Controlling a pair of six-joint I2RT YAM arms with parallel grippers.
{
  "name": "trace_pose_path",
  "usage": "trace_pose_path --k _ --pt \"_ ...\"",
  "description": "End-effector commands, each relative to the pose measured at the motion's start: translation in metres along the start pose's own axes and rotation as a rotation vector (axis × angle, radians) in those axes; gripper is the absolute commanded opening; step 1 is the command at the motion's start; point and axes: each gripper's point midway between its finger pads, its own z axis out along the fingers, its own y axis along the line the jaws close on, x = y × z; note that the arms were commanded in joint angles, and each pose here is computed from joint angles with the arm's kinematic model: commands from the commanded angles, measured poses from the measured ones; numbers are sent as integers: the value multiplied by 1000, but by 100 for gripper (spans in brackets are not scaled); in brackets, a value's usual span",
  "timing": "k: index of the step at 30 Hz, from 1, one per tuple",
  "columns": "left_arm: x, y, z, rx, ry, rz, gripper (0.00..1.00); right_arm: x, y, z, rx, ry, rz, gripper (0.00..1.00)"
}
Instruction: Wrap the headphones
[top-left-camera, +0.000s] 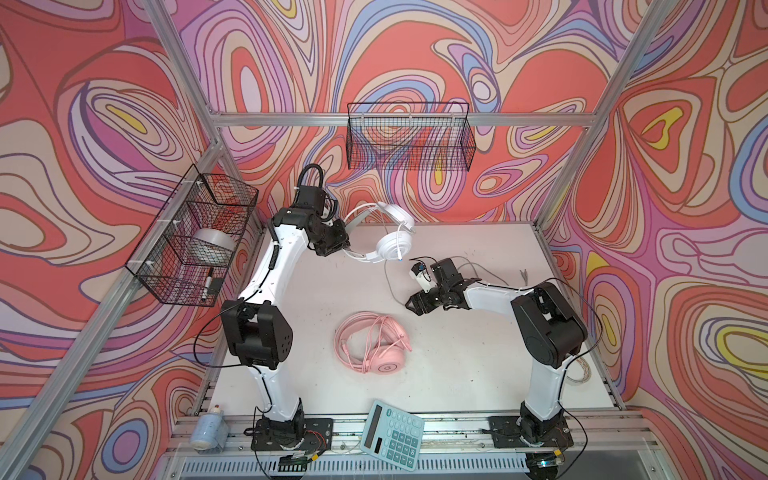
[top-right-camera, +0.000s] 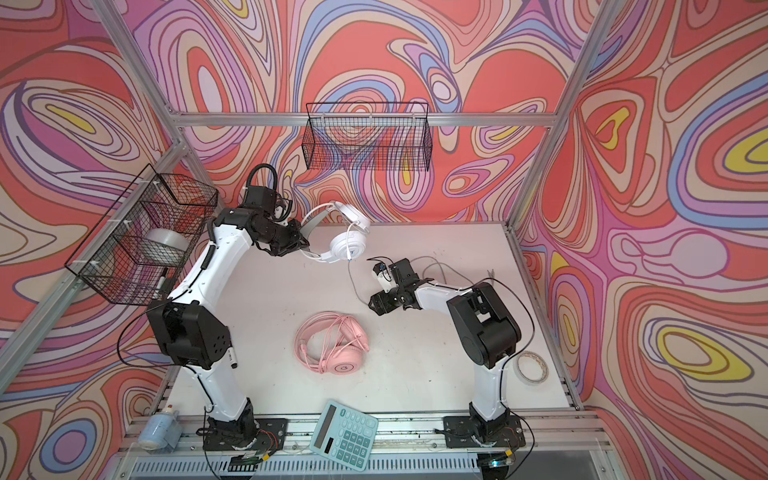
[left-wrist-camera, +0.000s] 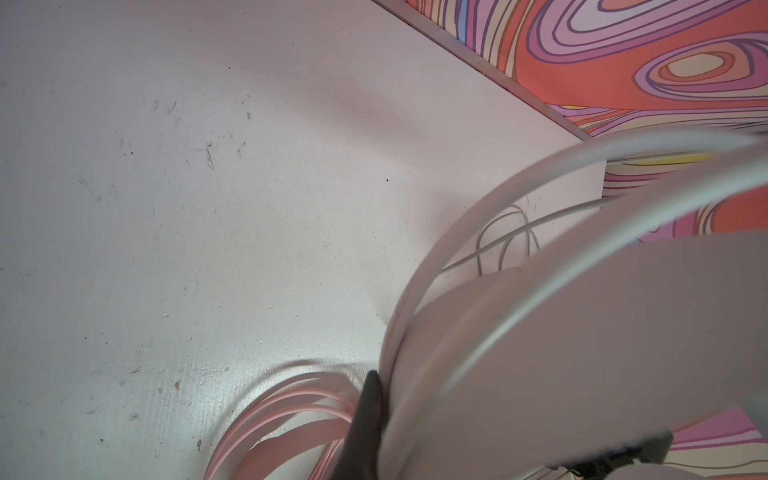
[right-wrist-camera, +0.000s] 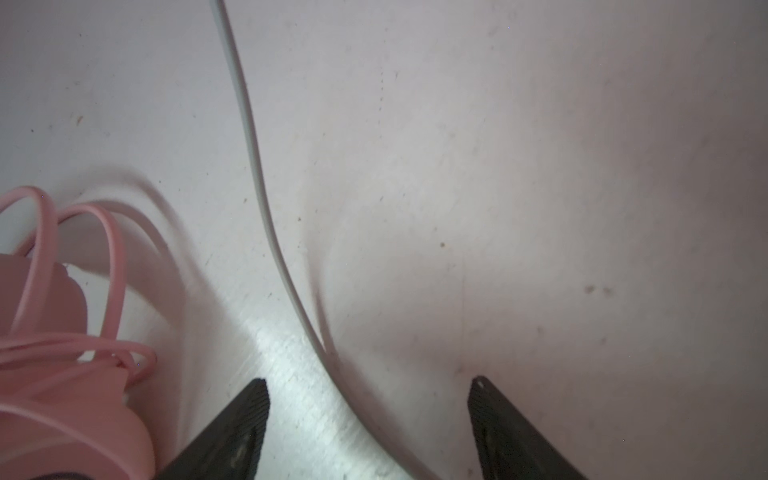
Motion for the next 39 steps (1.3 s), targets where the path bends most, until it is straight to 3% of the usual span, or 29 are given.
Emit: trace_pose_path --k 1,5,13,19,34,39 --pt "-5 -18 -12 65 -11 -9 0 -3 5 13 -41 20 -37 76" --pt "-10 -21 -16 67 -21 -9 0 -5 18 20 -78 29 -80 73" --pt "-16 -28 -17 91 -29 -15 0 -22 42 20 -231 -110 13 72" --pt "-17 -32 -20 104 -32 -17 0 -21 35 39 -224 -92 48 69" --pt "-12 -29 -19 96 -15 -13 0 -50 29 61 -235 -125 1 68" --pt "-13 -31 -20 100 -23 -13 0 -44 40 66 -294 -102 8 61"
